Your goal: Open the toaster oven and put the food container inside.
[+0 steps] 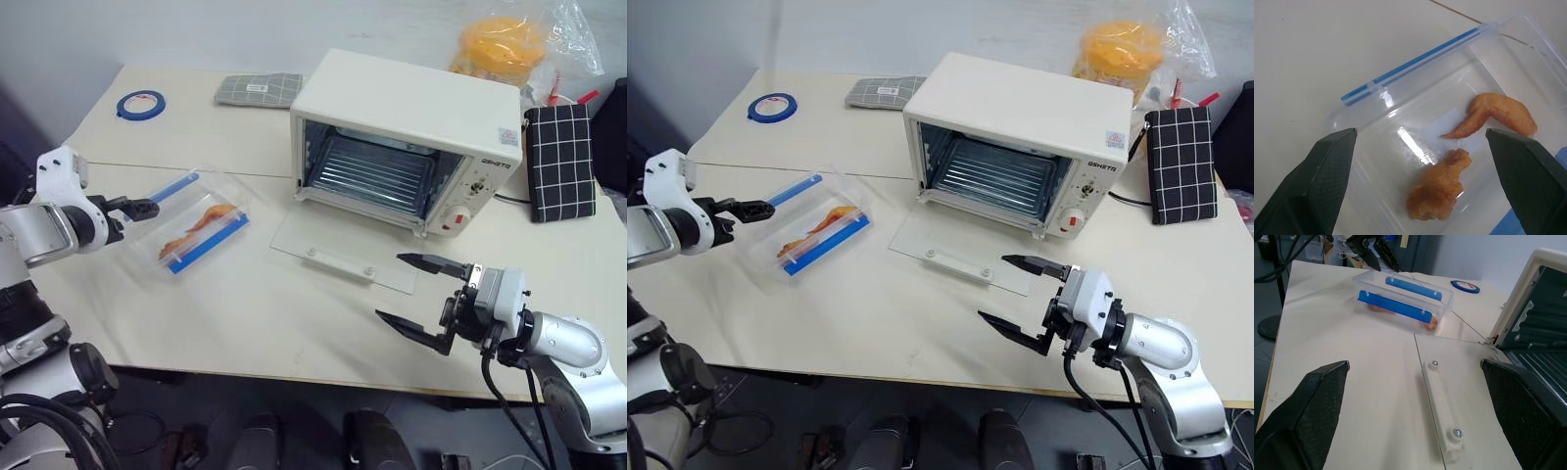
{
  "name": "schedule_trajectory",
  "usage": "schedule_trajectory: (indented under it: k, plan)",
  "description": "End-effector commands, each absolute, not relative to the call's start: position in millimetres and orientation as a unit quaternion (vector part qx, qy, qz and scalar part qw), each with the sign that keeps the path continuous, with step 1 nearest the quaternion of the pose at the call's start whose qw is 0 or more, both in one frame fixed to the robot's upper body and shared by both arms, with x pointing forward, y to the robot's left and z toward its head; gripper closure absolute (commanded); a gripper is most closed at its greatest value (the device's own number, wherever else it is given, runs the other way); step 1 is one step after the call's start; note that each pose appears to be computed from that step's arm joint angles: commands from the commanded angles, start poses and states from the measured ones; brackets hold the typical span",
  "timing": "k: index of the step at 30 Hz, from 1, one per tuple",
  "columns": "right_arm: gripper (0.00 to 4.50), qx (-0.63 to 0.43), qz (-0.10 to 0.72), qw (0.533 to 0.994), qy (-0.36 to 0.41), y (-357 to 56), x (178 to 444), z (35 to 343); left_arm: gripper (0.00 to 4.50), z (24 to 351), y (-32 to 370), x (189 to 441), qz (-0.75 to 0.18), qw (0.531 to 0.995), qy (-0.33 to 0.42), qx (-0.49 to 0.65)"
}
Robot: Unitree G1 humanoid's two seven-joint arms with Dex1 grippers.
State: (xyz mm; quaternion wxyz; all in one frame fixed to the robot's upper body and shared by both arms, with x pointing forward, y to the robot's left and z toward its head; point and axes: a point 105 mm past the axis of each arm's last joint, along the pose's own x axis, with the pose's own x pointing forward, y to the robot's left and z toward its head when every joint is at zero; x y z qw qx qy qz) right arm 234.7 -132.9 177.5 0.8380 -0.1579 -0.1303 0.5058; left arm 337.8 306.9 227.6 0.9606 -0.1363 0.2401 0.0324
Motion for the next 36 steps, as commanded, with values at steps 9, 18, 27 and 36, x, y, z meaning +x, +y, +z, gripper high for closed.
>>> schedule_trajectory:
  k: [9, 18, 27, 36]
  plan:
    - [0.00, -0.168, 0.502, 0.834, -0.158, -128, 234, 188, 0.02, 204, 321, 326, 0.033, 0.945, 0.294, -0.143]
    - [0.00, -0.169, 0.506, 0.831, -0.157, -126, 233, 189, 0.02, 175, 307, 334, 0.046, 0.933, 0.317, -0.162]
    - [0.00, -0.170, 0.501, 0.835, -0.154, -128, 232, 188, 2.35, 181, 318, 330, 0.071, 0.937, 0.318, -0.130]
    - [0.00, -0.168, 0.491, 0.842, -0.151, -132, 235, 188, 4.45, 195, 332, 333, 0.097, 0.943, 0.292, -0.127]
